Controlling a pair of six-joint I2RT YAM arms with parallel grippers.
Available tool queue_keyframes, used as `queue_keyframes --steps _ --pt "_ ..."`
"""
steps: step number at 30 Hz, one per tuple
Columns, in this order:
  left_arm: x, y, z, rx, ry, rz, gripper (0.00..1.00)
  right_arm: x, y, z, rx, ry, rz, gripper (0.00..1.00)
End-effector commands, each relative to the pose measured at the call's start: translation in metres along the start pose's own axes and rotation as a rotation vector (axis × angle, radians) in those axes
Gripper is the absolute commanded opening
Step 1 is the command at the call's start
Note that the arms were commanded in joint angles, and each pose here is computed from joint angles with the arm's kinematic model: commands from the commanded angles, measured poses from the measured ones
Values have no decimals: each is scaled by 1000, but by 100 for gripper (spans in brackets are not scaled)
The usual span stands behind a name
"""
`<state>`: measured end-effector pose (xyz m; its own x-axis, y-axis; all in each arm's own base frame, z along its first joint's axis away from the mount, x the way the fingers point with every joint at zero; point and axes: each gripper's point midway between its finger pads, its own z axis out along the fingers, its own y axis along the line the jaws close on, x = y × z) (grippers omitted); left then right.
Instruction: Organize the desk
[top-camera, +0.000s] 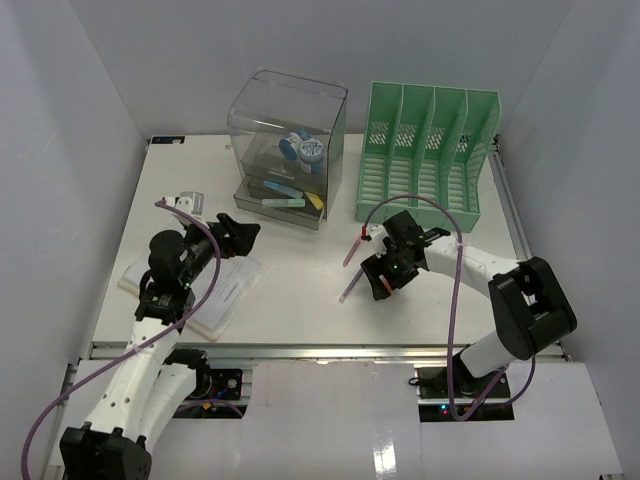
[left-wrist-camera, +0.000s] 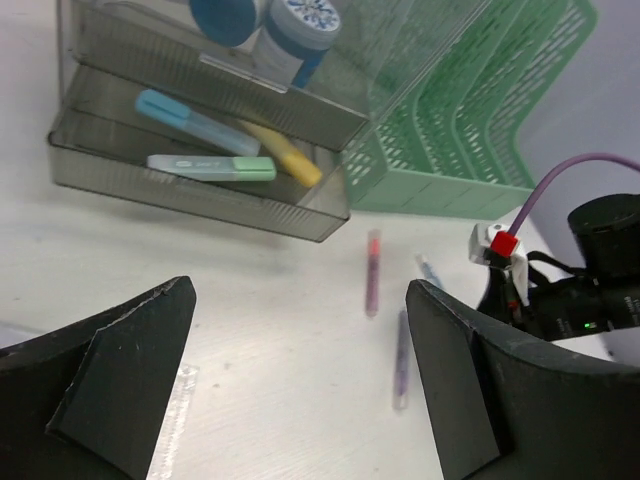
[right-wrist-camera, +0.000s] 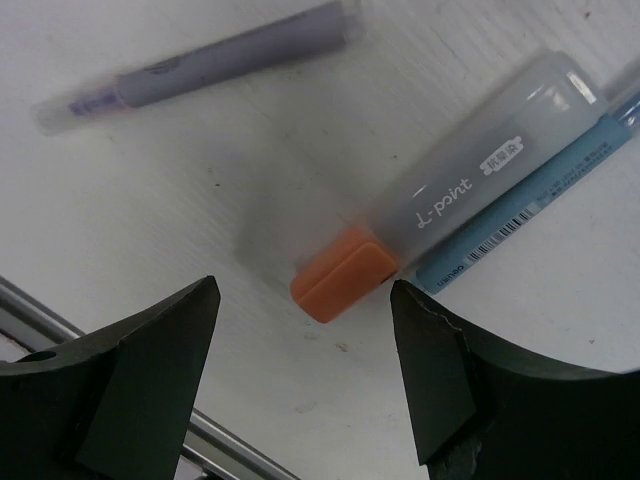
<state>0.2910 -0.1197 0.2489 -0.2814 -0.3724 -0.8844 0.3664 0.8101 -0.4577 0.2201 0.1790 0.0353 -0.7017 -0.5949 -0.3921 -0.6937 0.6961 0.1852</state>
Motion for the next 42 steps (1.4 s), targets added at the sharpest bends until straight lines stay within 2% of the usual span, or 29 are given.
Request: queue_keyframes --steps 1,7,17,22,28,30,33,36,38,40,42 --pt "12 16 -13 -58 42 128 98 -4 -10 1 71 27 94 75" --pt "8 12 -15 -50 43 133 98 1 -11 8 67 60 111 71" --pt "1 13 -20 -72 7 148 98 8 -13 18 65 103 125 47" --pt "2 12 -20 -67 11 147 98 10 -14 19 66 110 118 39" --pt "5 12 -18 -60 25 137 98 -3 -4 5 17 47 43 13" --pt "6 12 -18 -60 27 132 98 -12 0 -5 2 3 6 8" --pt "7 12 -17 -61 31 124 98 -27 -4 -24 39 -73 -64 8" --pt "9 14 -17 -69 33 103 98 -50 -7 -54 86 -182 -208 8" --pt "10 17 -16 -89 29 66 98 -66 7 -76 35 -260 -390 8" --pt "17 24 -15 -121 29 13 98 -72 41 -96 -140 -317 -684 8" --pt "26 25 -13 -130 37 -77 98 -87 55 -104 -187 -356 -798 8"
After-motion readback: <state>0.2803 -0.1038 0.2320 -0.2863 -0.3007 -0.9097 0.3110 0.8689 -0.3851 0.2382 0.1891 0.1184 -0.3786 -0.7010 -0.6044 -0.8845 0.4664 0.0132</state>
